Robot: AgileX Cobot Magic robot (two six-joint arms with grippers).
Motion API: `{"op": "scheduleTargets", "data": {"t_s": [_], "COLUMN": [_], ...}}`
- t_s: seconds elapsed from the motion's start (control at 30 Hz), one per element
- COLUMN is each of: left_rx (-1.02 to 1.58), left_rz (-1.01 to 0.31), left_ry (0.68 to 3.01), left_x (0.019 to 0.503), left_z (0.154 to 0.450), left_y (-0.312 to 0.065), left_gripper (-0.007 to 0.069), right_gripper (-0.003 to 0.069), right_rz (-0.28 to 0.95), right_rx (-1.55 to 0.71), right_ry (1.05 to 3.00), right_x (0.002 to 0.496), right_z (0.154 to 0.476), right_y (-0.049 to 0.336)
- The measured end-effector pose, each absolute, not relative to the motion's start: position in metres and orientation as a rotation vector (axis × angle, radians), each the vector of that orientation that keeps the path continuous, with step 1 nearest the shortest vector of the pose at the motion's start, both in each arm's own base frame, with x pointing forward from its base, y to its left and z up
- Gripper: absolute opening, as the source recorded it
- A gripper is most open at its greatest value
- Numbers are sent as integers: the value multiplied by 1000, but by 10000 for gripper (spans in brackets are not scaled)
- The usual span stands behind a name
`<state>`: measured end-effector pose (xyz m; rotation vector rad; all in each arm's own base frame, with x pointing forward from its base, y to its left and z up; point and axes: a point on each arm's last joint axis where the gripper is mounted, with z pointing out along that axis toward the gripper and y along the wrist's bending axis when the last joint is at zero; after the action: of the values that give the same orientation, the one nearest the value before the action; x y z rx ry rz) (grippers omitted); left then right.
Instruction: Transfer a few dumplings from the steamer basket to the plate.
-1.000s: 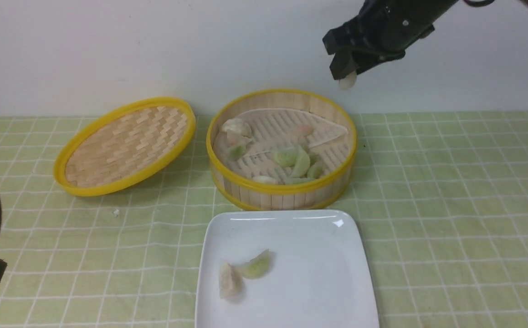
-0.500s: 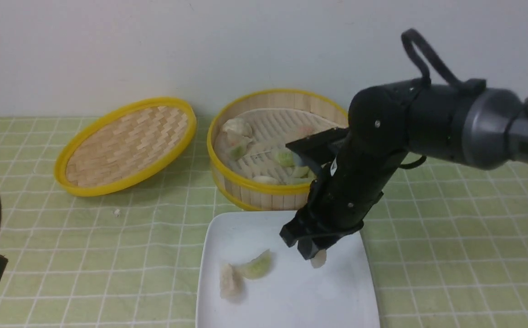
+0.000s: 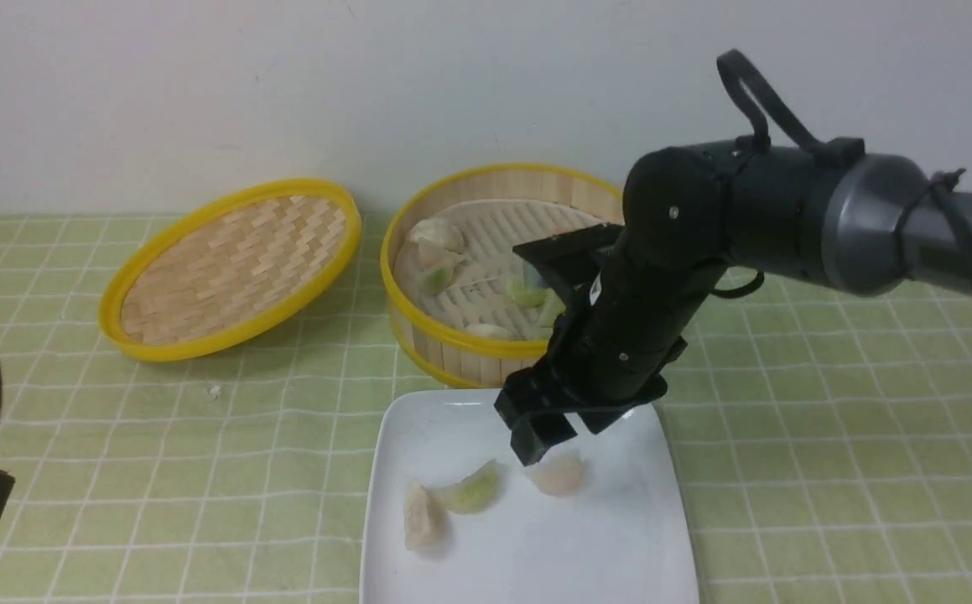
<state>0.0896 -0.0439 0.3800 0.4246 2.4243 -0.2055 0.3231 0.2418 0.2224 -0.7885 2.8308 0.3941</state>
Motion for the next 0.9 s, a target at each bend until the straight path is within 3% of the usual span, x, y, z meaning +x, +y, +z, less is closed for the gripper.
{"op": "scheduleTargets", "data": {"t_s": [0.1,0.27,0.33,0.43,0.53,0.67,0.9], "left_rx": [423,412,408,401,398,395,397], "left_rz": [-212,-244,-256,-276,-287,-300,-312], "left_ry": [2407,2323,2289,2235,2206,2168,2160], "left_x": [91,96,97,101,105,112,126], "left_z": [381,386,389,393,394,396,394], "left_y": [-45,-48,-49,-51,-54,-58,-67], "left_gripper": [-6,-6,-6,-6,-6,-6,-6], "right_gripper": [438,146,69,1,-12,-14,-14], "right_rz": [368,348,355,377,405,427,425], "right_rx": [-830,-796,-761,-689,-631,-559,-436], "right_ry": [2763,2520,2439,2296,2178,1997,1553], "right_x": [317,282,263,220,171,122,50], "right_z": [275,371,402,450,474,471,407], "right_y": [235,204,189,157,122,85,28]}}
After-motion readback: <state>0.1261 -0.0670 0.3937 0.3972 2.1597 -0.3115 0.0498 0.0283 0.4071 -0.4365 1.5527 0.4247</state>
